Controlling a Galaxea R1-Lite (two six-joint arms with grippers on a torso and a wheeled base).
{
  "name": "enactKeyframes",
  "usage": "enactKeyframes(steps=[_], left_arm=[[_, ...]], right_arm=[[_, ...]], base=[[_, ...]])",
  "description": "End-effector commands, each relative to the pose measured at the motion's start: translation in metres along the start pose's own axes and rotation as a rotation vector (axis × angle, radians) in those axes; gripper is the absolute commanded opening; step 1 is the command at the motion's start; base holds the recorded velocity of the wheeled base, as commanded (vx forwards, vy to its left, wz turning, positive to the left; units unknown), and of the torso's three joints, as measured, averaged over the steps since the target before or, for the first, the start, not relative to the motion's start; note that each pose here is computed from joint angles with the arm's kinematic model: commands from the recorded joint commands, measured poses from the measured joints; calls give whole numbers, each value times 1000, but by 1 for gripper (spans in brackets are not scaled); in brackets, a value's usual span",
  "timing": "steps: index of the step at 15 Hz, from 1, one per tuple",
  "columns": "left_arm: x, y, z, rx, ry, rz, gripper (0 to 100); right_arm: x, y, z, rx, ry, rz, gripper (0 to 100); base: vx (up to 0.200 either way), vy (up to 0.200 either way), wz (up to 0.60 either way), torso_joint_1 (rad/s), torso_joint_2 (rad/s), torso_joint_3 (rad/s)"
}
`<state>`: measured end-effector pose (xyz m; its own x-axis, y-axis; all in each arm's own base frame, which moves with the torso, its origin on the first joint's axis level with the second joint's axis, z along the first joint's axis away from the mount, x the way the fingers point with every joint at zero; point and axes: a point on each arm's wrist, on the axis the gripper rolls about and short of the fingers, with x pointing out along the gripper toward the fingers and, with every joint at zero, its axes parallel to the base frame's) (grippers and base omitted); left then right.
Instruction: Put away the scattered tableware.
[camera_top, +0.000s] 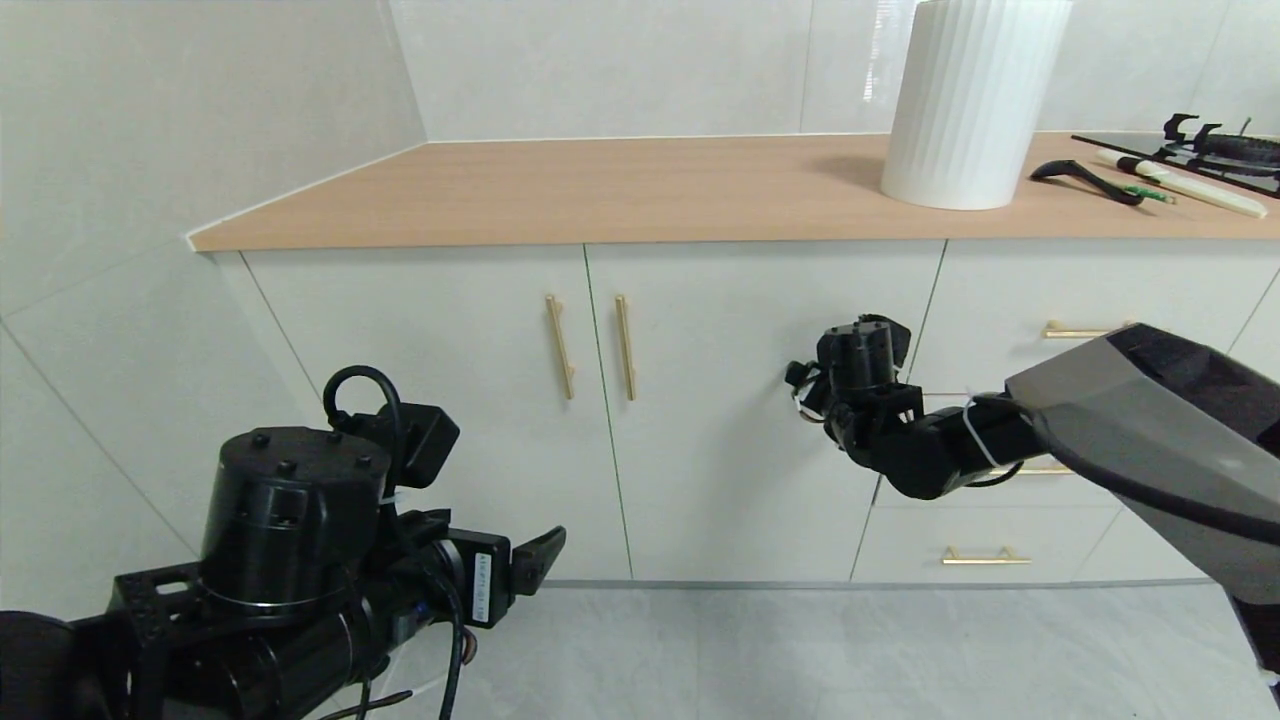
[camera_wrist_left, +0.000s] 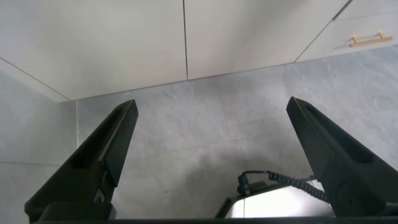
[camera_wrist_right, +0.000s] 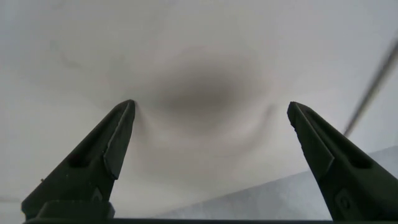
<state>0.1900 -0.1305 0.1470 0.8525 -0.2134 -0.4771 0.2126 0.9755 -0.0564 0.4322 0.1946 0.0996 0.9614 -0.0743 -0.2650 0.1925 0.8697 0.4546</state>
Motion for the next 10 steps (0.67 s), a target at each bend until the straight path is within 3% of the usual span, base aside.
enactKeyframes(steps=[1,3,5,7,8,10], left_arm=[[-3,1,1,-4,-11,-3,100],[-15,4,9,-21,-62,-13,100],[-31,10,16,-43,-117,-21,100],[-53,21,15,-63,-173,-19,100],[-68,26,17,-55,-221,-22,100],[-100,40,10,7,-312,8,100]], right_arm=[[-51,10,16,-19,88,129,100],[-87,6,37,-61,94,182,100],[-126,-1,69,-91,31,216,100],[-188,-25,100,-123,-56,263,100],[-215,-39,109,-154,-100,279,100],[-278,-82,120,-208,-210,284,100]], base=[[0,0,0,0,0,0],[0,0,0,0,0,0],[0,0,0,0,0,0],[0,0,0,0,0,0],[0,0,0,0,0,0],[0,0,0,0,0,0]])
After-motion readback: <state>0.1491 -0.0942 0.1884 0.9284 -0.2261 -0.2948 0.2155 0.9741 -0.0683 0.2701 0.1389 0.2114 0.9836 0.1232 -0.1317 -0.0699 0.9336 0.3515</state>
